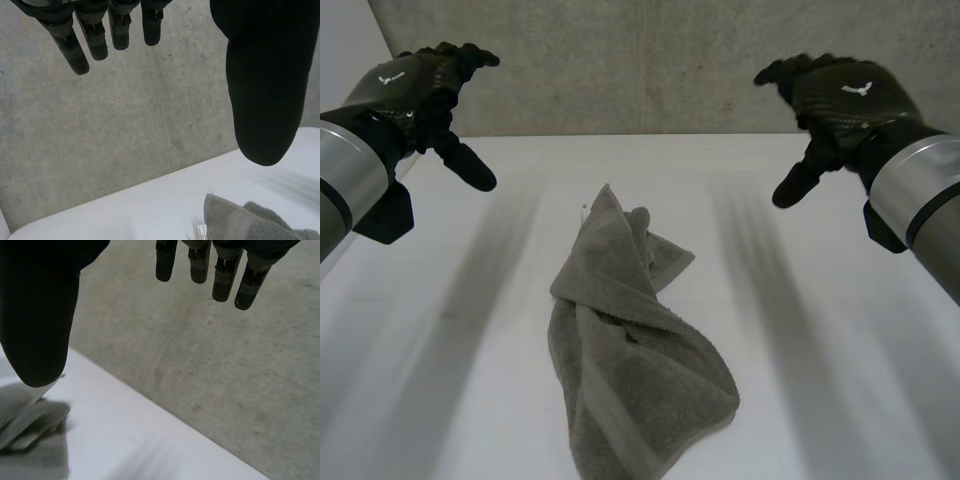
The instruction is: Fold the towel.
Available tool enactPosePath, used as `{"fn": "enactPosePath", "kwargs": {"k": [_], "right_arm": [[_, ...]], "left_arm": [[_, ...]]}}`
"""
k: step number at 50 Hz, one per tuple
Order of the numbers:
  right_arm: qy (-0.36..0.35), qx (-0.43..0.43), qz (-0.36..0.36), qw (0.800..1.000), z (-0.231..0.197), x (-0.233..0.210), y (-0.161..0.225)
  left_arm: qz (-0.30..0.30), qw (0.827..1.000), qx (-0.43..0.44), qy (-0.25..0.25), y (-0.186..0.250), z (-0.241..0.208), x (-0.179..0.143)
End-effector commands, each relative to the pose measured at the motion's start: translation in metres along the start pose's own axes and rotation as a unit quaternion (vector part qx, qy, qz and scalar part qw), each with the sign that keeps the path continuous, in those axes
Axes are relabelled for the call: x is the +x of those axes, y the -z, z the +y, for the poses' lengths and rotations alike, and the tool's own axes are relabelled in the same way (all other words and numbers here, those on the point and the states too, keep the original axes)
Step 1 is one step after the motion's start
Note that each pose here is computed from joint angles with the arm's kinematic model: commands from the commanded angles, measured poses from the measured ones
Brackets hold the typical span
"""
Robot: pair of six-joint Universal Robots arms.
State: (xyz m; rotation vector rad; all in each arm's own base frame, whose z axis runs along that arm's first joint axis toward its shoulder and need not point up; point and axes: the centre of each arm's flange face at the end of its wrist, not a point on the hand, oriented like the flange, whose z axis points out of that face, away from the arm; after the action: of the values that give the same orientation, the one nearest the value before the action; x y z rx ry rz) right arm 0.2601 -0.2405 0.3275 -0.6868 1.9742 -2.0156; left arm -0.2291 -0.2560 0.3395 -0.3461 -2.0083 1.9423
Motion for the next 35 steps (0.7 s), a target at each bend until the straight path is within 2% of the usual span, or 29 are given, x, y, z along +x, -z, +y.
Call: {"fn": "enactPosePath", "kwargs": {"k": [1,3,6,7,8,10,11,13,16,18,24,29,35], "right_arm": [[0.086,-0.055,-0.048,0.994,0.028,-0.012,-0.007],[0.095,-0.097,-0.06,0.989,0.041,-0.013,-0.007],[0.078,-0.117,-0.06,0.988,0.048,-0.014,-0.008],[0.048,-0.128,-0.059,0.989,0.055,-0.015,-0.01],[0.048,-0.128,-0.059,0.989,0.055,-0.015,-0.01],[-0.02,-0.158,-0.059,0.986,0.072,-0.018,-0.012],[-0.02,-0.158,-0.059,0.986,0.072,-0.018,-0.012],[-0.08,-0.186,-0.054,0.978,0.091,-0.021,-0.015],[-0.118,-0.201,-0.054,0.971,0.109,-0.026,-0.019],[-0.127,-0.207,-0.057,0.968,0.119,-0.031,-0.02],[-0.137,-0.244,-0.078,0.957,0.156,-0.054,-0.02],[-0.159,-0.269,-0.095,0.945,0.174,-0.075,-0.017],[-0.168,-0.265,-0.111,0.943,0.184,-0.095,-0.018]], "left_arm": [[0.002,0.999,-0.046,0.004,-0.016,0.03,-0.001],[0.009,0.998,-0.061,0.005,-0.021,0.039,0.0],[0.031,0.995,-0.09,0.009,-0.032,0.06,0.003],[0.046,0.994,-0.1,0.008,-0.039,0.07,0.004],[0.046,0.994,-0.1,0.008,-0.039,0.07,0.004],[0.086,0.991,-0.104,-0.01,-0.055,0.087,0.01],[0.086,0.991,-0.104,-0.01,-0.055,0.088,0.01],[0.124,0.986,-0.103,-0.042,-0.07,0.104,0.014],[0.144,0.982,-0.102,-0.06,-0.076,0.112,0.016],[0.182,0.973,-0.108,-0.095,-0.085,0.132,0.021],[0.231,0.953,-0.119,-0.153,-0.095,0.165,0.031],[0.236,0.947,-0.127,-0.176,-0.1,0.181,0.032],[0.238,0.945,-0.132,-0.183,-0.101,0.189,0.032]]}}
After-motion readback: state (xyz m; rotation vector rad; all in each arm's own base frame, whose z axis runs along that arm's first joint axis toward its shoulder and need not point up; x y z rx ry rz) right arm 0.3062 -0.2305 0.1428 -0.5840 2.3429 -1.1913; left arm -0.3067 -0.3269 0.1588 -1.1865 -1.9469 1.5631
